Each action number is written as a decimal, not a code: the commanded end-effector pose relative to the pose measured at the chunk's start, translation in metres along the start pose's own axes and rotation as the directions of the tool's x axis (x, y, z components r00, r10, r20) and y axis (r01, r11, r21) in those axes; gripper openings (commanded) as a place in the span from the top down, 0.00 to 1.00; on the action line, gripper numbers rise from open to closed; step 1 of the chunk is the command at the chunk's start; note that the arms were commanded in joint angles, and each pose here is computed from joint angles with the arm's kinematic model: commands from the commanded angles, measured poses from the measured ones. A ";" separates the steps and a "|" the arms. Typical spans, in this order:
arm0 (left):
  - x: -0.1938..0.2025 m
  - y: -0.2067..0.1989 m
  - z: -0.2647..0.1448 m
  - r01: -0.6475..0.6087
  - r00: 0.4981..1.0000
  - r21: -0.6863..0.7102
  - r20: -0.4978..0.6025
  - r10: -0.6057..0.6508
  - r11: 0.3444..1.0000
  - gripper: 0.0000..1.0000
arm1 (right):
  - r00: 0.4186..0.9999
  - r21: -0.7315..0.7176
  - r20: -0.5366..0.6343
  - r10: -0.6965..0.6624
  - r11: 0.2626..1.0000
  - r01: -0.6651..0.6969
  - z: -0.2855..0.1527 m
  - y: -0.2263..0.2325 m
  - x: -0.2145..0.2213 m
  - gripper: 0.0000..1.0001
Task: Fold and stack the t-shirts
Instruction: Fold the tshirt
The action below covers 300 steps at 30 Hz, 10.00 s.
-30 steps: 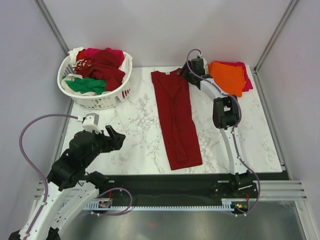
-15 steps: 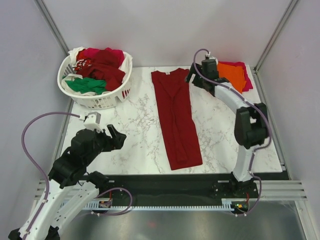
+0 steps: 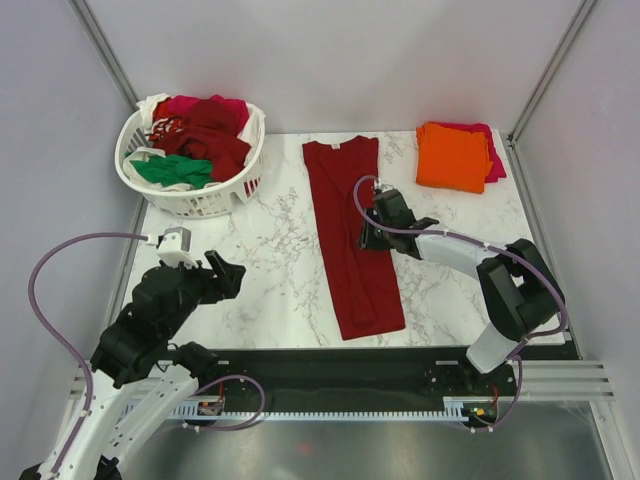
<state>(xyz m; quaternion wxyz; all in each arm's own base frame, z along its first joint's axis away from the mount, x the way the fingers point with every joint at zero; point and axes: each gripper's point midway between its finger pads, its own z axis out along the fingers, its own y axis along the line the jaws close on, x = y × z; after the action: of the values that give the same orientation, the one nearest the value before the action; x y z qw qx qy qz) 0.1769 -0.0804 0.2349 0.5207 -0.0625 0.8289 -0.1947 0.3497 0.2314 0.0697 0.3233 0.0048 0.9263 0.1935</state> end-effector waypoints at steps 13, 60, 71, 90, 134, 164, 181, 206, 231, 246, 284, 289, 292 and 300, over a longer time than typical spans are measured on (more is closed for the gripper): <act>-0.009 0.004 0.002 -0.014 0.999 -0.020 0.052 0.015 1.000 0.17 | 0.989 -0.069 -0.098 -0.107 0.993 0.100 0.009 0.035 0.063 0.65; 0.177 -0.142 0.102 -0.039 0.846 0.113 -0.526 0.093 0.993 0.20 | 0.996 0.187 -0.060 0.064 0.981 -0.052 -0.114 -0.070 0.108 0.53; 0.197 -0.154 0.102 -0.045 0.829 0.121 -0.549 0.105 0.992 0.20 | 0.968 0.004 -0.192 0.162 0.986 -0.165 -0.104 -0.052 0.163 0.37; 0.237 -0.142 0.075 0.027 0.809 0.043 -0.588 0.004 0.999 0.28 | 0.936 -0.065 -0.215 0.277 0.953 -0.297 -0.114 -0.058 0.200 1.00; 0.246 -0.135 0.041 0.177 0.782 0.075 -0.616 -0.094 0.981 0.98 | 0.922 -0.140 -0.251 0.295 0.932 -0.336 -0.141 -0.042 0.200 1.00; 0.049 -0.162 0.125 0.025 0.900 0.078 -0.437 0.012 0.997 0.98 | 1.000 0.075 0.008 -0.028 0.997 0.027 -0.131 0.009 -0.016 1.00; 0.017 -0.131 0.263 -0.079 0.887 -0.023 -0.457 0.060 0.997 0.98 | 0.998 0.195 -0.056 0.007 0.981 0.004 -0.019 -0.018 -0.083 0.92; 0.042 -0.117 0.262 -0.099 0.805 -0.030 -0.590 0.063 0.995 0.35 | 0.991 -0.080 -0.104 0.080 0.993 -0.089 -0.046 -0.016 -0.039 0.55; 0.205 -0.084 0.196 -0.032 0.642 -0.061 -0.767 -0.026 0.998 0.44 | 0.921 -0.070 -0.369 0.128 0.984 -0.165 -0.064 -0.055 0.142 0.85; 0.127 -0.114 0.189 -0.081 0.818 0.027 -0.570 0.082 0.996 0.43 | 1.000 -0.255 0.013 0.012 0.967 -0.008 -0.065 0.055 -0.074 0.93; 0.131 -0.133 0.164 -0.059 0.805 0.120 -0.581 0.118 0.991 0.36 | 0.984 -0.300 0.053 0.170 0.942 -0.147 -0.054 -0.005 -0.139 0.26; 0.126 -0.119 0.160 -0.080 0.821 0.094 -0.558 0.120 0.992 0.31 | 0.984 -0.236 -0.055 0.172 0.955 -0.180 -0.064 -0.033 -0.048 0.23; 0.142 -0.108 0.162 -0.092 0.799 0.066 -0.591 0.113 0.994 0.32 | 0.978 -0.210 -0.116 0.172 0.958 -0.194 -0.066 -0.044 -0.008 0.20; 0.165 -0.084 0.172 -0.095 0.788 -0.054 -0.615 0.042 0.994 0.24 | 0.962 -0.126 -0.198 0.189 0.968 -0.217 -0.057 -0.069 0.045 0.18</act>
<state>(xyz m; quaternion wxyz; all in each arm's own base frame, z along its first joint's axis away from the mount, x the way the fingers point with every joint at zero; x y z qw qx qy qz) 0.2400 -0.2610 0.0715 0.2181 0.0397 0.9597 -0.1728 0.2793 0.1546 0.0578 0.1879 0.0723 0.9337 0.2959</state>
